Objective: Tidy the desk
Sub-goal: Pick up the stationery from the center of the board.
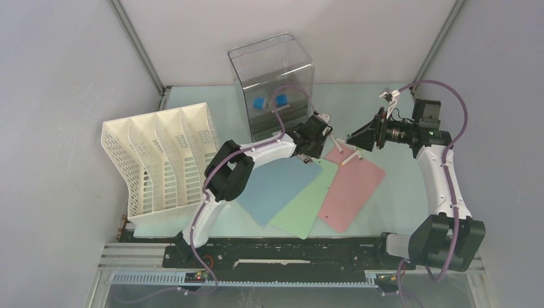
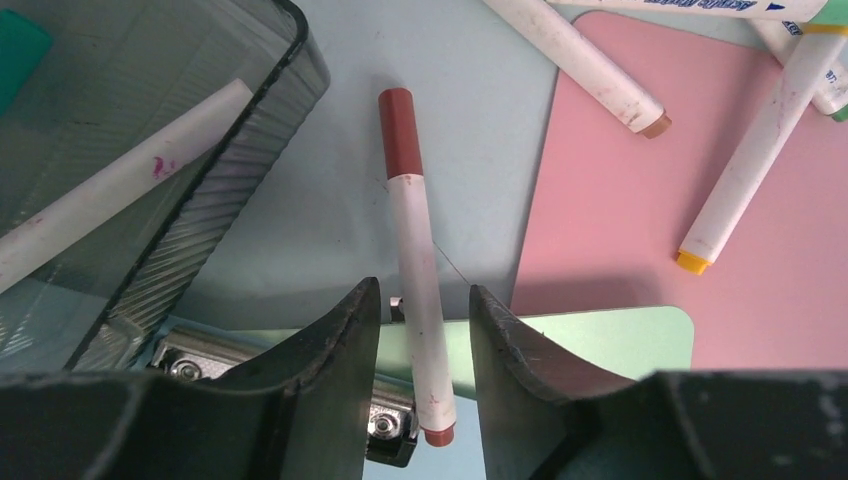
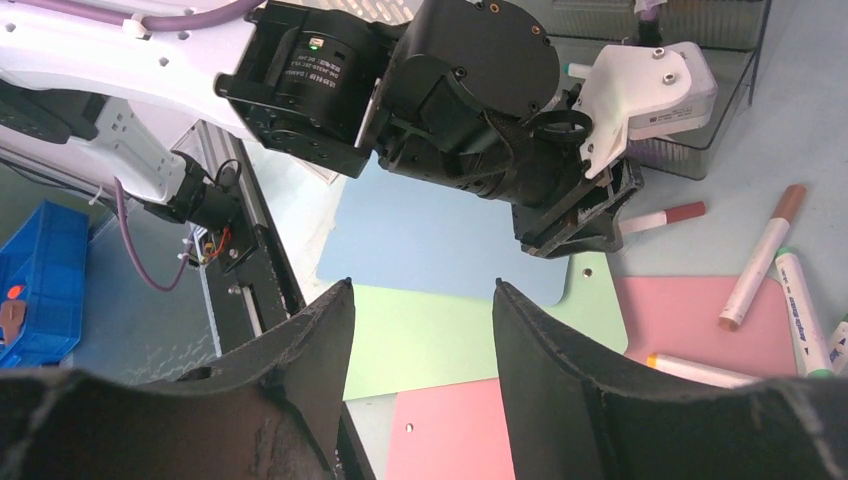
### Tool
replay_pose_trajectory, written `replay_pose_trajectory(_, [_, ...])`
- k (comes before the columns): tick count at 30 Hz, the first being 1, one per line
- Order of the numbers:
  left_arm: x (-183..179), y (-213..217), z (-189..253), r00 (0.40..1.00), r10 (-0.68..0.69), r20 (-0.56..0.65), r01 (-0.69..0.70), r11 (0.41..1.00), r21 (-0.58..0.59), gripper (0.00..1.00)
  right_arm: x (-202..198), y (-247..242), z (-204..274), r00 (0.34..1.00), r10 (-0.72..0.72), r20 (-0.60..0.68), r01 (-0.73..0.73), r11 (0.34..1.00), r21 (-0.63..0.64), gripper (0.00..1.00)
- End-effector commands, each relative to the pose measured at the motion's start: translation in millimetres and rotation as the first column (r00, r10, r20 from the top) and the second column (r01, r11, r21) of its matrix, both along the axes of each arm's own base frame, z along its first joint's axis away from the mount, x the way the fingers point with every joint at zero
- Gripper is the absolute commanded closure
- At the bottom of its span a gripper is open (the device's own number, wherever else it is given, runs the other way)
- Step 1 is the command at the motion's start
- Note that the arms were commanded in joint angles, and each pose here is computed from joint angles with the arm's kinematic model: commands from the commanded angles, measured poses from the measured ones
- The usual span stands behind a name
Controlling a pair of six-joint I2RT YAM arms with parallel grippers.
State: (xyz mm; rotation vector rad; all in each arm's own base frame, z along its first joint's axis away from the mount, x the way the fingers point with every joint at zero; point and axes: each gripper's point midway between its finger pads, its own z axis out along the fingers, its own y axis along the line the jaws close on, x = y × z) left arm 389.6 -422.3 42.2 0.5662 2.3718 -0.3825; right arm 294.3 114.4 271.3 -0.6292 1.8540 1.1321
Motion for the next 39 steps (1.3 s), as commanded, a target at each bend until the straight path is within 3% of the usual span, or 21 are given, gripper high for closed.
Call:
replay_pose_trajectory(1, [2.6, -8.9, 6.5, 1.0, -0.01, -0.001, 0.01, 1.0, -0.026, 0.56, -1.0, -0.8, 1.3, 1.0, -0.004, 0.007, 0.004, 1.0, -0.003, 0.4])
replay_pose_trajectory(5, [1.3, -9.9, 1.9, 1.0, -0.015, -0.01, 0.014, 1.0, -0.023, 0.61, -1.3, -0.8, 1.6, 1.0, -0.004, 0.01, 0.004, 1.0, -0.005, 0.4])
replay_pose_trajectory(12, [2.7, -7.4, 3.4, 1.0, -0.01, -0.004, 0.01, 1.0, -0.015, 0.8, -1.6, -0.9, 2.6, 1.0, -0.005, 0.016, 0.005, 1.0, -0.007, 0.4])
replay_pose_trajectory(20, [1.2, -10.9, 45.8, 0.996, -0.042, 0.079, 0.049, 0.994, -0.096, 0.92, -2.6, -1.0, 2.8, 1.0, -0.006, 0.018, 0.006, 1.0, -0.009, 0.4])
replay_pose_trajectory(29, [-22.1, -4.7, 105.9, 0.971, -0.105, 0.214, 0.156, 0.959, -0.238, 0.96, -3.1, -0.8, 3.8, 1.0, -0.005, 0.022, 0.005, 1.0, -0.01, 0.4])
replay_pose_trajectory(39, [-41.7, 24.7, 145.0, 0.927, -0.121, 0.354, 0.218, 0.943, -0.25, 0.96, -2.9, -0.9, 3.5, 1.0, -0.005, 0.021, 0.005, 1.0, -0.01, 0.4])
